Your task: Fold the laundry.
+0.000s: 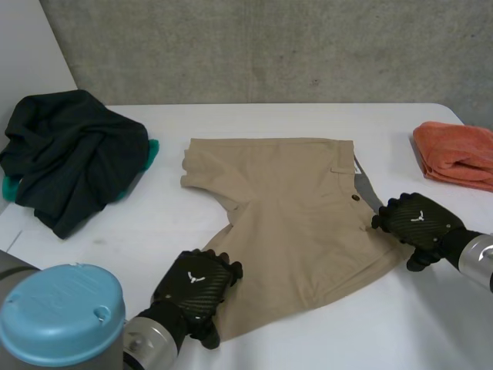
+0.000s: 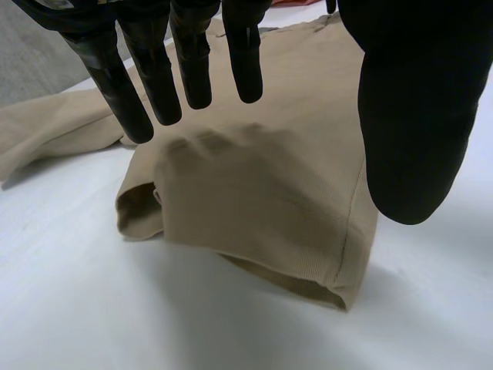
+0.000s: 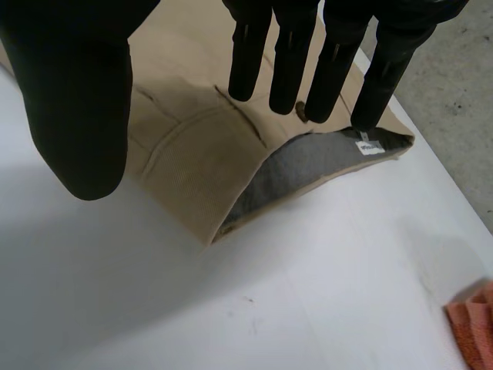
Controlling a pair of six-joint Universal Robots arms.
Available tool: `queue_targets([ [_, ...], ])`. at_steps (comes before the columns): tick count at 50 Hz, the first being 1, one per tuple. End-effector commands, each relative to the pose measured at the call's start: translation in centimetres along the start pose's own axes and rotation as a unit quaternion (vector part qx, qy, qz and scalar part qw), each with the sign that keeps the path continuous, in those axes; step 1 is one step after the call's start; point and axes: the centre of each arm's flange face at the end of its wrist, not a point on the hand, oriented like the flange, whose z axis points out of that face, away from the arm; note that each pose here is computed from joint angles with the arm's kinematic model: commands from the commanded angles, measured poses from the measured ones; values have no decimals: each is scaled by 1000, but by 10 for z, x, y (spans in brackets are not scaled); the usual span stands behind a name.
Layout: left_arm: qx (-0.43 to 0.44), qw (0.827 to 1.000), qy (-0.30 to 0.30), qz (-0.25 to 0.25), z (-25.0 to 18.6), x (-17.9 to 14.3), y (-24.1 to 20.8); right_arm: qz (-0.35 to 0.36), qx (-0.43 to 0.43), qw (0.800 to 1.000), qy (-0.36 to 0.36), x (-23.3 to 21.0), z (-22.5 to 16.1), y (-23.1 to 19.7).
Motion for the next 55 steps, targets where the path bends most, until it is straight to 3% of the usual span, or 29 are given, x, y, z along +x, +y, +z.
queue_targets([
  [1, 3, 1000, 4, 5, 7, 5, 5, -2, 17, 1000, -5, -5, 10, 8],
  [14, -12, 1000, 2, 11, 18, 11, 20, 6, 27, 1000, -5, -8, 10, 6],
  [22, 40, 997, -55, 37, 21, 6, 8, 33, 39, 999, 19, 3, -2, -13],
  [31, 99, 987, -84, 92, -1, -3, -27, 35, 20, 997, 68, 24, -39, -52],
  [42, 151, 982, -70, 91, -86, -9, -89, -7, -52, 993, 104, 54, -112, -100],
  [47, 226, 967, -87, 76, -115, -18, -137, -12, -45, 989, 140, 75, -127, -119],
  [50, 249, 961, -94, 70, -116, -21, -153, 6, -28, 990, 135, 73, -126, -125],
  [55, 223, 967, -99, 74, -92, -23, -151, 13, -17, 991, 134, 73, -121, -123],
])
